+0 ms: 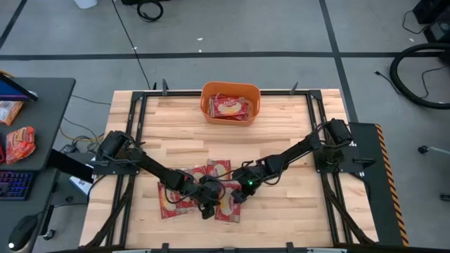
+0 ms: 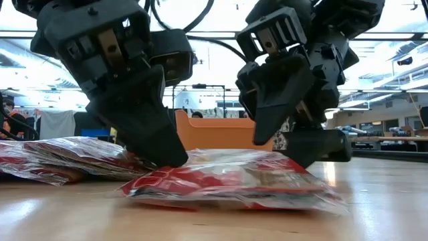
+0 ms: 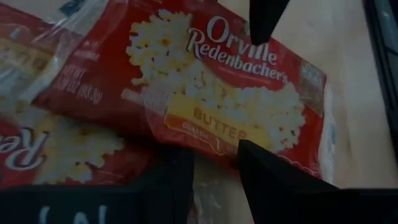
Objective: Sort popcorn bags into baskets
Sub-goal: Put the red popcorn bag into the orange bin
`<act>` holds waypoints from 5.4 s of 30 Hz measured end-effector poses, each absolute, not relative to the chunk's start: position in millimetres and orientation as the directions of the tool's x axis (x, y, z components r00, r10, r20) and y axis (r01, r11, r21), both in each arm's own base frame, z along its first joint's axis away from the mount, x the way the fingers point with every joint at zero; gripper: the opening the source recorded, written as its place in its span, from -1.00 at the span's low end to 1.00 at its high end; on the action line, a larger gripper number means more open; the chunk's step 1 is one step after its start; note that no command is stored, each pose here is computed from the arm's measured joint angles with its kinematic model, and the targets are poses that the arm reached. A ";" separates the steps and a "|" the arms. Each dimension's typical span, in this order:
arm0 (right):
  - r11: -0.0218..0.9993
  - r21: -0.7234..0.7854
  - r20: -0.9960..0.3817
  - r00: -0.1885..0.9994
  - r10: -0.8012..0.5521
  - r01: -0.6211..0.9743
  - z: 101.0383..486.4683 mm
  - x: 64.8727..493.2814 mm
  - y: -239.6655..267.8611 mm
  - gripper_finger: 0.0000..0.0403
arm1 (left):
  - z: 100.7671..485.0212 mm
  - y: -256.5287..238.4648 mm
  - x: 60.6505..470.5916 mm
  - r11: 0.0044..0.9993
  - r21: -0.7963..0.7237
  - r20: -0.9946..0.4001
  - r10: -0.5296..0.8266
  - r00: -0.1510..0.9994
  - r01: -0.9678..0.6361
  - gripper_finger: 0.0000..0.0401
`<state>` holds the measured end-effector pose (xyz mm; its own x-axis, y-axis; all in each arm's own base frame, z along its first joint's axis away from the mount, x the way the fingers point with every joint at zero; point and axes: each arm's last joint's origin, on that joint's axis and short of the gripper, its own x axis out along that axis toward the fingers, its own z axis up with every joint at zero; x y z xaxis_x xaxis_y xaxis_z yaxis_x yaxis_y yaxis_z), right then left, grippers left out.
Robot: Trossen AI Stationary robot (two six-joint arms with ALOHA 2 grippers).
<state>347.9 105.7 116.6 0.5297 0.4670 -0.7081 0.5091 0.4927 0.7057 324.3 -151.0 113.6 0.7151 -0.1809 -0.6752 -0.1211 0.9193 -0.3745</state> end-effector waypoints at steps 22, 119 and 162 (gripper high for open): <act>0.488 0.660 -0.745 0.582 0.326 0.571 120.3 349.7 90.3 -0.91 | 181.1 -137.3 292.5 0.911 -0.411 -0.717 -0.296 0.631 -0.039 -0.35; 0.768 0.562 -0.614 0.777 0.137 0.308 182.8 352.1 41.5 -0.80 | 216.8 -132.2 217.8 0.998 -0.057 -0.812 -0.031 0.583 -0.026 -0.35; 0.754 0.507 -0.676 0.735 0.048 0.417 176.3 344.0 60.9 -0.06 | 144.9 -148.6 226.3 0.743 0.477 -0.823 0.190 0.536 0.470 -0.61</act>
<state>344.0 60.9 176.3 0.7351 0.0484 -0.6762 0.4171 0.7540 0.5074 226.3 -148.6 144.9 0.5355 0.1895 -0.8230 0.4699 0.7428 0.4768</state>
